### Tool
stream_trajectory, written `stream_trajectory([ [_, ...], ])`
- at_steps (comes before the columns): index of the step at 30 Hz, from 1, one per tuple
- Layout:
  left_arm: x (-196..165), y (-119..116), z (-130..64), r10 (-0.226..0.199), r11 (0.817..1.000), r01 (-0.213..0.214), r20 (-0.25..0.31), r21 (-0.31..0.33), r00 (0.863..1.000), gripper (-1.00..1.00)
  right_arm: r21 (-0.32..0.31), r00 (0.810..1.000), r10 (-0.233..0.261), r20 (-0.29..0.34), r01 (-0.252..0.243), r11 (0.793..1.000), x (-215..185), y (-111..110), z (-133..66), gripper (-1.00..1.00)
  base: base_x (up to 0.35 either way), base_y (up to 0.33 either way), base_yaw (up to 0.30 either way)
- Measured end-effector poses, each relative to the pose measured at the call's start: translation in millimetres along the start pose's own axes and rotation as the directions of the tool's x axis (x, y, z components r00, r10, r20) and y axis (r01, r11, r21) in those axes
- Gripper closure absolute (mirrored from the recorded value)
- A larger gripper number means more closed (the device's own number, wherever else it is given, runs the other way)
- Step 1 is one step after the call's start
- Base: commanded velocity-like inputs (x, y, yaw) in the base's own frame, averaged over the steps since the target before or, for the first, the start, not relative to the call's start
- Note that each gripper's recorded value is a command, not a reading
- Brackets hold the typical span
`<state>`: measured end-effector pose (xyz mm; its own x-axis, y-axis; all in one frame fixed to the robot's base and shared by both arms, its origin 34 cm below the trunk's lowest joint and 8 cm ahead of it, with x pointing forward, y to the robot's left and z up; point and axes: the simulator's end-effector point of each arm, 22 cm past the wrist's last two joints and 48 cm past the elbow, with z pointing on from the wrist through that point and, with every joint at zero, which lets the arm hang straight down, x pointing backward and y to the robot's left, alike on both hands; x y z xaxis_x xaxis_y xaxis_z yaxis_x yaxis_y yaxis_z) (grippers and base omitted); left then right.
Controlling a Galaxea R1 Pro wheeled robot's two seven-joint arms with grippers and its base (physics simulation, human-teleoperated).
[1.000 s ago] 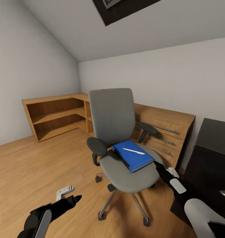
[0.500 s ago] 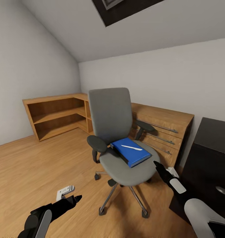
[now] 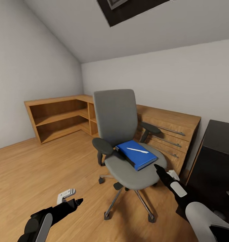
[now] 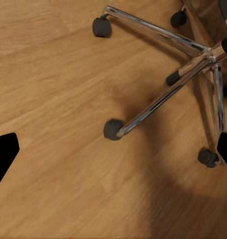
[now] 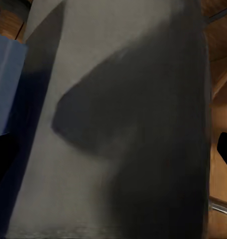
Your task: In the bedroom, organize the workspace by keeping the computer under the desk, ensuring the monitor is on the desk, placing the keyboard on the desk next to the monitor, placing the mouse on the desk next to the keyboard, moving the folder from the swivel chair onto the desk next to the mouse, stacking the notebook on top of the folder with the pen on top of the notebook, and positioning the swivel chair next to the desk.
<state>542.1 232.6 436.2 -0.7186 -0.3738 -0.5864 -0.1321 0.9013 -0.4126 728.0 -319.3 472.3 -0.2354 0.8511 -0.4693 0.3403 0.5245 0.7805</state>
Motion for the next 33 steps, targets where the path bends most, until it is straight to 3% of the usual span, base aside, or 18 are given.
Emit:
stream_trajectory([
  [8,0.5,-0.9,0.1,0.001,1.000,-0.001,-0.001,0.001,1.000,-1.00,0.000,1.000,-0.004,-0.002,0.004,1.000,1.1,0.5,0.0,-1.00,-0.105,0.003,0.000],
  [33,0.8,-2.5,0.3,0.003,1.000,-0.003,-0.001,0.004,1.000,-1.00,0.001,1.000,-0.007,0.001,0.007,1.000,-1.5,-0.2,-0.4,-1.00,0.195,0.000,0.000],
])
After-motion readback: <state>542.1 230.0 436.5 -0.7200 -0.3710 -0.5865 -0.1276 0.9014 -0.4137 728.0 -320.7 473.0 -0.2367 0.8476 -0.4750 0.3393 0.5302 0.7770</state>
